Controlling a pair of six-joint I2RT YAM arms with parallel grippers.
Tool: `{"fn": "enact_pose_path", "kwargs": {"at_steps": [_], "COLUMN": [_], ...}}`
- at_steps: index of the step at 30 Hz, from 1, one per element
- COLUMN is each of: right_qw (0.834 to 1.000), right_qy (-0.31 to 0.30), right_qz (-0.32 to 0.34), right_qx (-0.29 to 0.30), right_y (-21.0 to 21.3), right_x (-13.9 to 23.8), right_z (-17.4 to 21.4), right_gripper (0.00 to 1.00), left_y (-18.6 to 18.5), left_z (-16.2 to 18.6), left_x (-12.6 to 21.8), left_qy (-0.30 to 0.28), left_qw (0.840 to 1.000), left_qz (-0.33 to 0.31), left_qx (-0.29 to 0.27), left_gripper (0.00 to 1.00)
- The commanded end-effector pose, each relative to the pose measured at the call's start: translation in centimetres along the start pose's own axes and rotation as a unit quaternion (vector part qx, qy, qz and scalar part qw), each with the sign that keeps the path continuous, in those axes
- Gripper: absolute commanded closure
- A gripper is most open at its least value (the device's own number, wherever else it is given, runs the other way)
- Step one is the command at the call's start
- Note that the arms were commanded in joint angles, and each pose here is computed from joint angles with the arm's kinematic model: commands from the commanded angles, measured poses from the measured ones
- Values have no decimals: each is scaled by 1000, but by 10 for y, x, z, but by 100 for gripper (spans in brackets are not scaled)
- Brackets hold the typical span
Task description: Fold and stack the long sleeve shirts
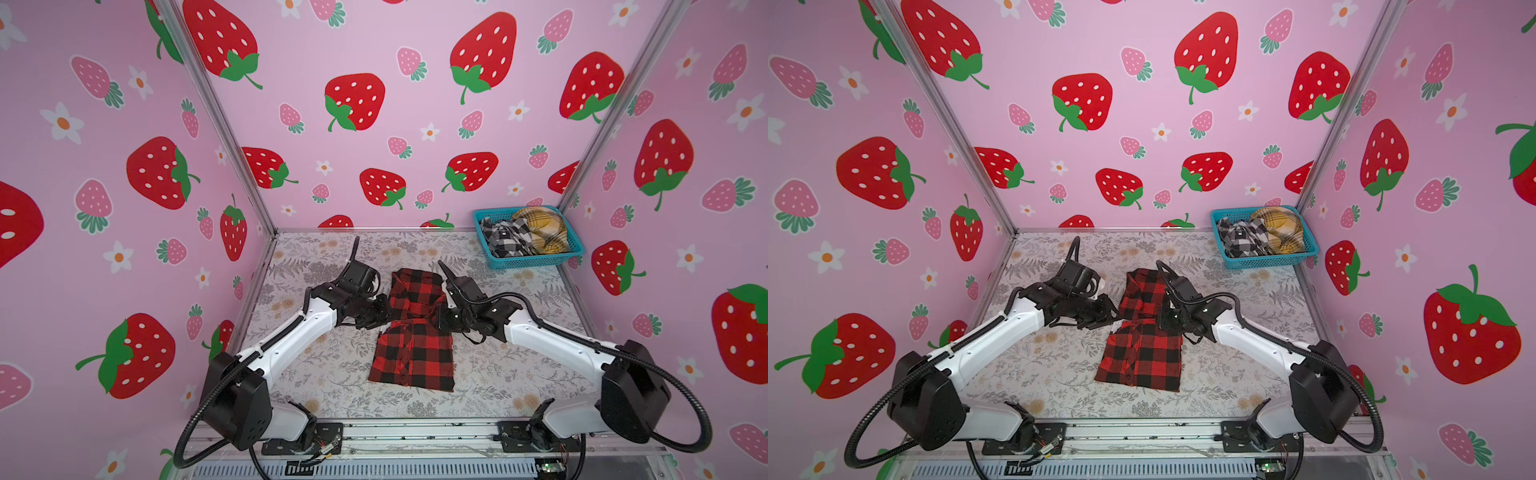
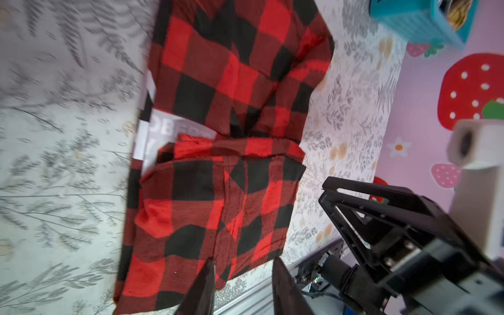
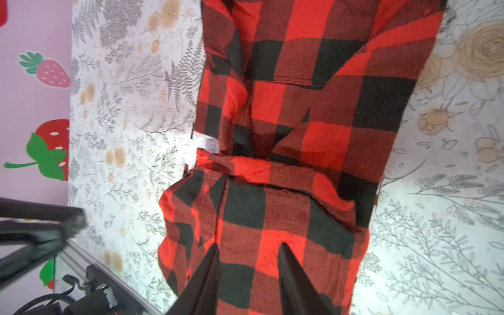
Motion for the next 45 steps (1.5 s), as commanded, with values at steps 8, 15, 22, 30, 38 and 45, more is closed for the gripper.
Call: {"fn": "enact_pose_path", "kwargs": {"at_steps": [8, 15, 22, 30, 38, 45], "right_qw": [995, 986, 991, 993, 998, 995], "right_qy": [77, 86, 30, 33, 55, 87], "right_qz": [32, 107, 120, 107, 20, 42], "right_qx": [-62, -94, -56, -33, -18, -35], "right_y": [-32, -77, -58, -38, -23, -42], "right_x": [-47, -62, -29, -4, -17, -42], "right_z": [55, 62, 31, 41, 78, 96], "right_gripper": [74, 79, 65, 33, 47, 73], "left_y": [49, 66, 19, -24, -13, 2], "left_z": [-18, -1, -9, -2, -11, -5], "left_x": [-78, -96, -40, -63, -120, -138], "left_qy": [66, 83, 10, 31, 78, 103], "left_qw": [994, 991, 999, 999, 996, 993], "left_qz": [-60, -70, -48, -15, -30, -51], "left_qx": [70, 74, 24, 0, 15, 16], "left_gripper": [80, 81, 65, 77, 84, 87]}}
Point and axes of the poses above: each gripper's point midway between its finger pads, its own x axis back along the fingers, its own y axis along the line the jaws close on, z = x × y, the point moved 5 cm from there along x, back along the fingers, and after that the axes turned 4 degrees about -x, right-handed, at the moved point
